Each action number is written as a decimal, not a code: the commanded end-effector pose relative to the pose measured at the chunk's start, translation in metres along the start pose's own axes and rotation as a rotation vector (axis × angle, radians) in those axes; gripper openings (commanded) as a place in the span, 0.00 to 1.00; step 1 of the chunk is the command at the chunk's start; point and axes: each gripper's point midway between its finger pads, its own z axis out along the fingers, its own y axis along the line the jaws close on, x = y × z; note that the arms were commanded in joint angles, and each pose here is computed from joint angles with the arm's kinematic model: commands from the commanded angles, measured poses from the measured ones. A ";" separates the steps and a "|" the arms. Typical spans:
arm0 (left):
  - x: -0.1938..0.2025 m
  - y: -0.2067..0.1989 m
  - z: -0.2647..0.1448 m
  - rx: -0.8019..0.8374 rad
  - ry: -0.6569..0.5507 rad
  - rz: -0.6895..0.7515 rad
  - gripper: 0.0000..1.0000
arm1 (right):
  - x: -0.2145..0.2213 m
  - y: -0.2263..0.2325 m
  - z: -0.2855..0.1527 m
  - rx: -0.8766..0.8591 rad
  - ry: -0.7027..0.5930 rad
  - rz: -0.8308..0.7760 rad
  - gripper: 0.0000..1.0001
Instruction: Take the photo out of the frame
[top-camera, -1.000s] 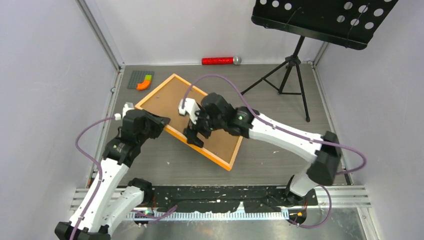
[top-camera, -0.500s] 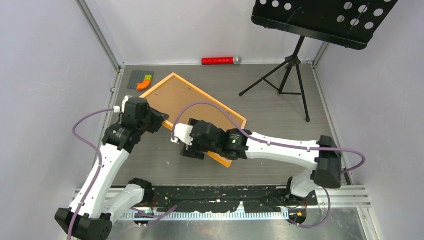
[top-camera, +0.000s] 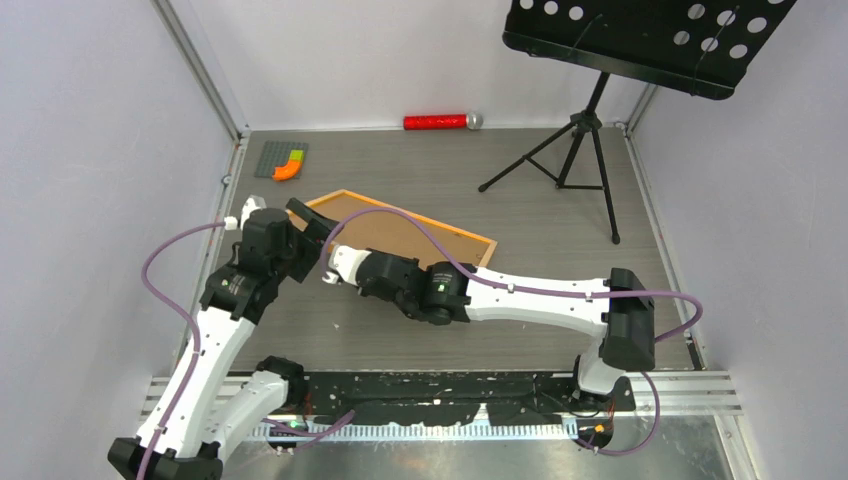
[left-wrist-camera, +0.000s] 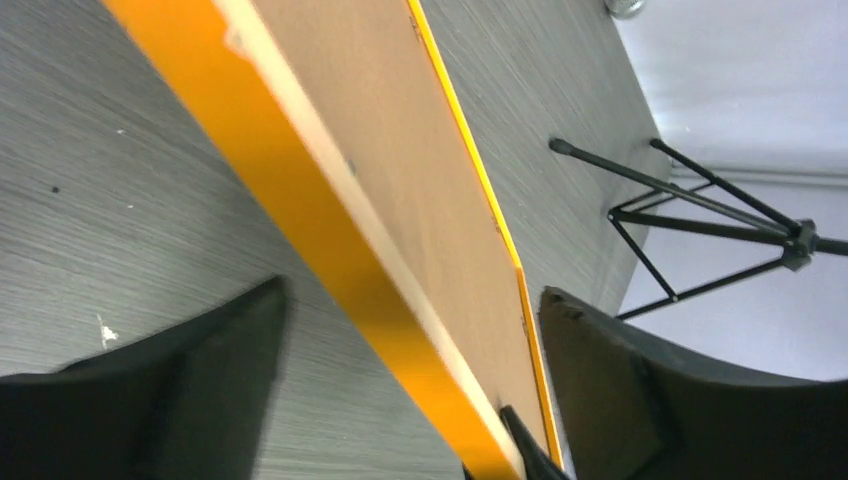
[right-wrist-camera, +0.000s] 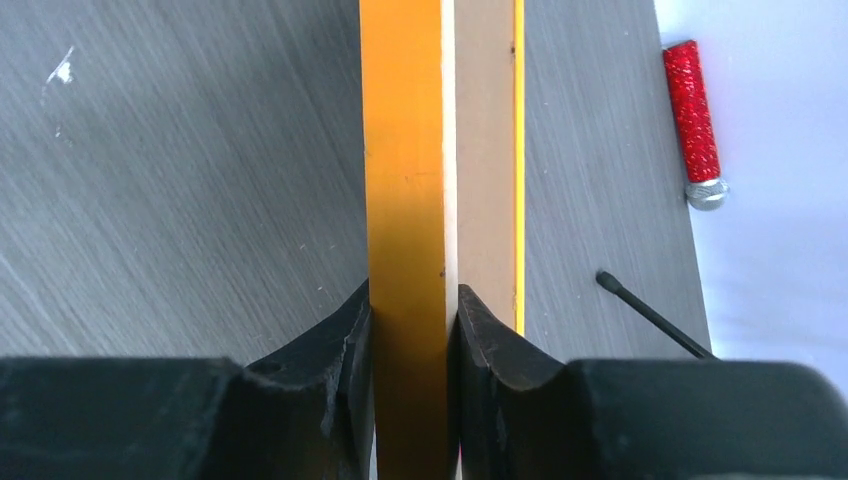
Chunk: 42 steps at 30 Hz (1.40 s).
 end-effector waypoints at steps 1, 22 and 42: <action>-0.002 -0.025 -0.016 0.169 -0.013 0.063 0.99 | -0.060 -0.050 -0.024 0.136 -0.148 0.205 0.05; -0.014 -0.032 -0.040 0.245 -0.085 0.005 0.72 | -0.117 -0.056 -0.030 0.040 -0.191 0.345 0.05; -0.008 -0.015 -0.025 0.176 -0.070 0.136 0.92 | -0.009 -0.199 -0.058 -0.427 -0.476 1.432 0.05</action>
